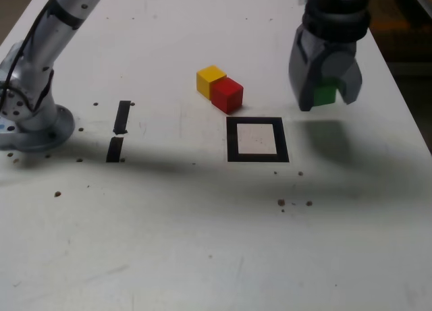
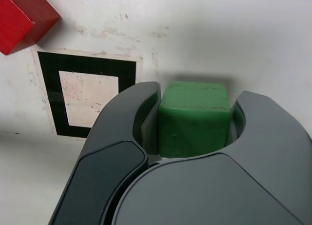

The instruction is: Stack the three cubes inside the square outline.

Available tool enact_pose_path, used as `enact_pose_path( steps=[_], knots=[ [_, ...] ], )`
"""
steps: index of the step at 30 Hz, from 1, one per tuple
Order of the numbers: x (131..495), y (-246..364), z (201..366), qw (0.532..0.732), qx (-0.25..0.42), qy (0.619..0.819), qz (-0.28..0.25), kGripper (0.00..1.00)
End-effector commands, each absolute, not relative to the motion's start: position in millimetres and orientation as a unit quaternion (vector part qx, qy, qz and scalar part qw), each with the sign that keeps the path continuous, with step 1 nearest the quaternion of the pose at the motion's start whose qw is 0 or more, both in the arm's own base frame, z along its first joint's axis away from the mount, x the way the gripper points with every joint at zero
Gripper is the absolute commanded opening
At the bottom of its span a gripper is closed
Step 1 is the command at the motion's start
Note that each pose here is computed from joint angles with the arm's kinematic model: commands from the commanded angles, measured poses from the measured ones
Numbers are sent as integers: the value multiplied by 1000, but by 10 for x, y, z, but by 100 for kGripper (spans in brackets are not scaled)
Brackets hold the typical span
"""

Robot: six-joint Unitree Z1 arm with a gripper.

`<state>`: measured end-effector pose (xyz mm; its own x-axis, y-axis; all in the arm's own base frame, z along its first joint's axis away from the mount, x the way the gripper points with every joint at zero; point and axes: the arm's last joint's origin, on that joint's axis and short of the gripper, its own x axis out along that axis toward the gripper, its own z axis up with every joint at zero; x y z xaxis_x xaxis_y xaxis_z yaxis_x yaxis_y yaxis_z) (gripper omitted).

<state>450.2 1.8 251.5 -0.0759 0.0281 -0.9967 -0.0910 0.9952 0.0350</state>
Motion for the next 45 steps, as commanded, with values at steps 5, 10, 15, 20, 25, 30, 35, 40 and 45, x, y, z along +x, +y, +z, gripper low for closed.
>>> enact_pose_path(
  steps=[5, 10, 15, 20, 25, 30, 35, 40, 45],
  knots=[
    [4581, 17, 2314, 668, -19, 743, 36, 14],
    [4612, 15, 2210, 663, -17, 748, 32, 14],
    [4598, 13, 2157, 655, -21, 755, 29, 25],
    [4581, 16, 2126, 649, -25, 760, 21, 63],
    [4563, 18, 2183, 651, -24, 759, 23, 87],
    [4487, 3, 2359, 653, -39, 756, 38, 99],
    [4078, -19, 2671, 633, -82, 762, 104, 100],
    [3423, 3, 2791, 625, -170, 740, 180, 100],
    [3190, 84, 2778, 618, -202, 731, 208, 100]
  ],
)
